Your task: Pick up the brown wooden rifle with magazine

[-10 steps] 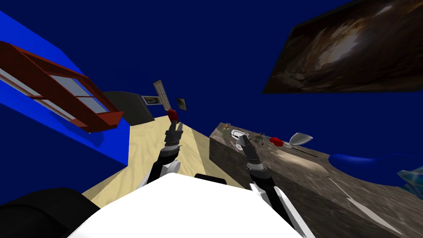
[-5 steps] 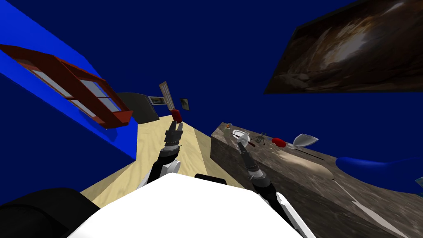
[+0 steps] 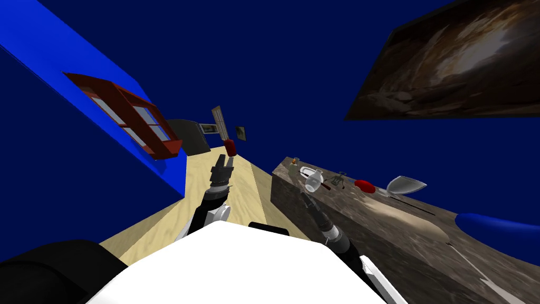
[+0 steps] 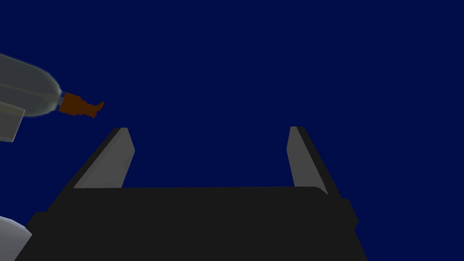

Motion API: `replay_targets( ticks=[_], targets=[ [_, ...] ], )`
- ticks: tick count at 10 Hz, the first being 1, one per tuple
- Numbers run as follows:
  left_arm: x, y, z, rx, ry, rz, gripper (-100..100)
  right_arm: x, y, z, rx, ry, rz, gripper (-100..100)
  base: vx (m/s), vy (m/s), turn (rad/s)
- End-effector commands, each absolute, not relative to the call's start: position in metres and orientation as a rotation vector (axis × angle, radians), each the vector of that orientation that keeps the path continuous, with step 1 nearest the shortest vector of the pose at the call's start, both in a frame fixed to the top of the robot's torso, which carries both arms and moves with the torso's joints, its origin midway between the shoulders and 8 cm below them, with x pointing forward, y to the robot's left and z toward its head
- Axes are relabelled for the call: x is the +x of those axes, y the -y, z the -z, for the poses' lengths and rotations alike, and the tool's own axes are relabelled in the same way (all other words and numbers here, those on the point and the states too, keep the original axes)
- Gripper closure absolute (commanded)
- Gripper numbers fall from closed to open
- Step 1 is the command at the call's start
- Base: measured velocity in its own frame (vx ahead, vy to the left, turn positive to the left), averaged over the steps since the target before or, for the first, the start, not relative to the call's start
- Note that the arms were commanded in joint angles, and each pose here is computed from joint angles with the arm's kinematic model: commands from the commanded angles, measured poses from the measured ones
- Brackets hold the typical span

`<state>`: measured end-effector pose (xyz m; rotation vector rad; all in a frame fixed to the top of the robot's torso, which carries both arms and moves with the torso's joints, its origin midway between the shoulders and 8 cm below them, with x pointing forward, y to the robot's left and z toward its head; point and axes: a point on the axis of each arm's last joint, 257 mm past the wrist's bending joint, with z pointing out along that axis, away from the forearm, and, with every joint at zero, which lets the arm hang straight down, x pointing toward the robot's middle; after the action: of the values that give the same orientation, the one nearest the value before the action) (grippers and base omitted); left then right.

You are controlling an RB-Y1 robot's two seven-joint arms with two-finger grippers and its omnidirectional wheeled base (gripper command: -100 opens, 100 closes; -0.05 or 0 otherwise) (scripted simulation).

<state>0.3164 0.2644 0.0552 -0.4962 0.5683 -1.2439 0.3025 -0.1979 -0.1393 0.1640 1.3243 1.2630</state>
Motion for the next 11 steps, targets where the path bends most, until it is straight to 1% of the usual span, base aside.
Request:
replay_targets(
  ticks=[1,2,3,4,5,6,7,8,11],
  targets=[
    [0.316,-0.264,-0.055,-0.496,-0.568,1.244,0,0.290,0.197,0.167,0.126,-1.410,-1.259,-100,-0.019,0.004,0.122],
    [0.316,-0.264,-0.055,-0.496,-0.568,1.244,0,0.289,0.198,0.170,0.109,-1.429,-1.256,-100,-0.012,0.003,0.067],
    [0.316,-0.264,-0.055,-0.496,-0.568,1.244,0,0.278,0.201,0.192,0.086,-1.493,-1.252,-100,-0.008,0.010,0.149],
    [0.316,-0.264,-0.055,-0.496,-0.568,1.244,0,0.276,0.202,0.194,0.065,-1.513,-1.249,-100,-0.006,0.006,0.079],
    [0.316,-0.264,-0.055,-0.496,-0.568,1.244,0,0.264,0.206,0.216,0.037,-1.581,-1.242,-100,-0.007,0.012,0.149],
    [0.316,-0.264,-0.055,-0.496,-0.568,1.244,0,0.263,0.208,0.218,0.019,-1.601,-1.237,-100,-0.006,0.009,0.082],
    [0.316,-0.264,-0.055,-0.496,-0.568,1.244,0,0.250,0.213,0.238,-0.011,-1.666,-1.231,-100,-0.007,0.016,0.201],
    [0.316,-0.264,-0.055,-0.496,-0.568,1.244,0,0.247,0.218,0.242,-0.029,-1.693,-1.222,-100,-0.004,0.009,0.068],
    [0.316,-0.264,-0.055,-0.496,-0.568,1.244,0,0.216,0.236,0.283,-0.113,-1.849,-1.194,-100,-0.001,0.013,0.133]
  ],
)
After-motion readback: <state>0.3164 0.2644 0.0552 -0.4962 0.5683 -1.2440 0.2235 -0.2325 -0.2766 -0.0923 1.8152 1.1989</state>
